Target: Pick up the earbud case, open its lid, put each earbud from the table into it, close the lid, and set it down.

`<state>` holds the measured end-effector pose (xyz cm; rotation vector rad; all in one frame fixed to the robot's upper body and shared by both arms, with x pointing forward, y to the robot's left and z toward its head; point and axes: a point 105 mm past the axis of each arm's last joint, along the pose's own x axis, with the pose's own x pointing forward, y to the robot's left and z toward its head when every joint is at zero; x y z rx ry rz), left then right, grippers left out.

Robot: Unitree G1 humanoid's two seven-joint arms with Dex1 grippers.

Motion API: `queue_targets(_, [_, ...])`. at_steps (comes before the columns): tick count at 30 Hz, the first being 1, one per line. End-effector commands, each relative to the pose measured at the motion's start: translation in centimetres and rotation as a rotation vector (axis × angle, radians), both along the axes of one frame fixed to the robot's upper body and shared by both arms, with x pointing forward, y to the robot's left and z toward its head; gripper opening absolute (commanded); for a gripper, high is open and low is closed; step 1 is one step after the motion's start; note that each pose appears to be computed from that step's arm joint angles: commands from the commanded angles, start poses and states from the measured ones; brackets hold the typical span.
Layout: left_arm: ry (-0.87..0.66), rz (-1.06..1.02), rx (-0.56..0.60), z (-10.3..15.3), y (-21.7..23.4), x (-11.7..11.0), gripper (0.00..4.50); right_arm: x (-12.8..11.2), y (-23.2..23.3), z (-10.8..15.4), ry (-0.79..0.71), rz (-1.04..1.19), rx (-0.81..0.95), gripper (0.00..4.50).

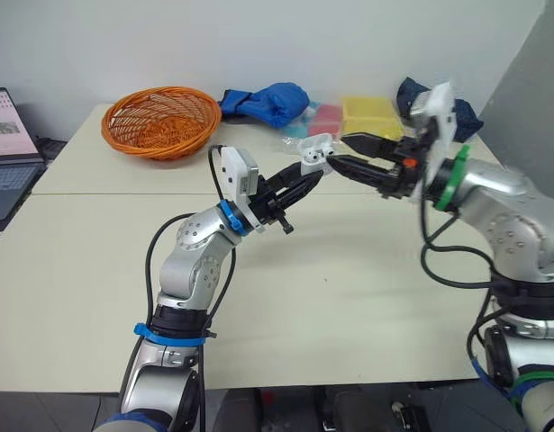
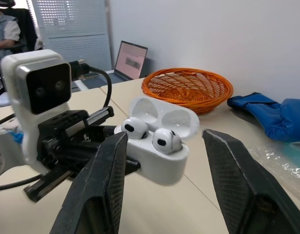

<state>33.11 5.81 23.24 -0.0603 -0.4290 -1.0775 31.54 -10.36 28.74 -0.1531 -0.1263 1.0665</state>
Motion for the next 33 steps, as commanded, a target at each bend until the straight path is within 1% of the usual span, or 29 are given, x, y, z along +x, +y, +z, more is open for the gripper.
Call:
queue_targets(1, [-0.052,-0.024,-0.015,1.2,-0.3,-0.5,0.73,0.2,-1.2,2.9,-0.055,0.023,-0.022,2.50])
queue_targets(4, [-0.051,-0.029,-0.014,1.2,-0.4,-0.5,0.73,1.5,-1.5,4.6,-0.065,0.005,-0.024,2.50])
queue_targets(6, [-0.053,-0.036,-0.017,1.3,-0.4,-0.5,0.73,2.8,-1.2,5.1,-0.057,-0.018,-0.026,2.50])
queue_targets(7, [-0.056,-0.038,-0.017,1.3,-0.5,-0.4,0.73,3.5,-0.8,5.0,-0.055,-0.022,-0.032,2.34])
queue_targets(8, [-0.067,-0.045,-0.009,1.4,-0.7,-0.6,0.73,4.4,-0.3,4.8,-0.059,-0.047,-0.050,2.15])
queue_targets(10, [-0.079,-0.052,0.001,1.4,-0.9,-0.7,0.73,5.8,0.4,4.4,-0.045,-0.084,-0.065,1.57])
queue_targets(12, [-0.088,-0.058,0.010,1.4,-1.0,-0.9,0.73,6.5,0.9,3.8,-0.041,-0.104,-0.091,0.82])
queue_targets(14, [-0.093,-0.065,0.015,1.4,-1.1,-1.1,0.73,6.8,1.3,3.5,-0.047,-0.098,-0.108,0.06])
queue_targets(19, [-0.094,-0.071,0.018,1.3,-1.1,-1.4,0.73,7.1,2.1,2.9,-0.043,-0.070,-0.134,0.02])
queue_targets(22, [-0.089,-0.064,0.022,1.2,-1.0,-1.4,0.73,6.0,3.3,3.2,-0.008,0.030,-0.111,0.02])
queue_targets(25, [-0.088,-0.060,0.028,1.1,-1.0,-1.3,0.73,5.0,3.7,3.5,0.011,0.081,-0.101,0.02])
queue_targets(29, [-0.086,-0.048,0.024,1.1,-0.9,-1.1,0.73,2.8,3.8,3.0,0.010,0.164,-0.175,0.02])
queue_targets(33, [-0.087,-0.051,0.024,1.2,-1.1,-1.0,0.73,2.0,3.5,2.8,0.009,0.170,-0.191,0.02])
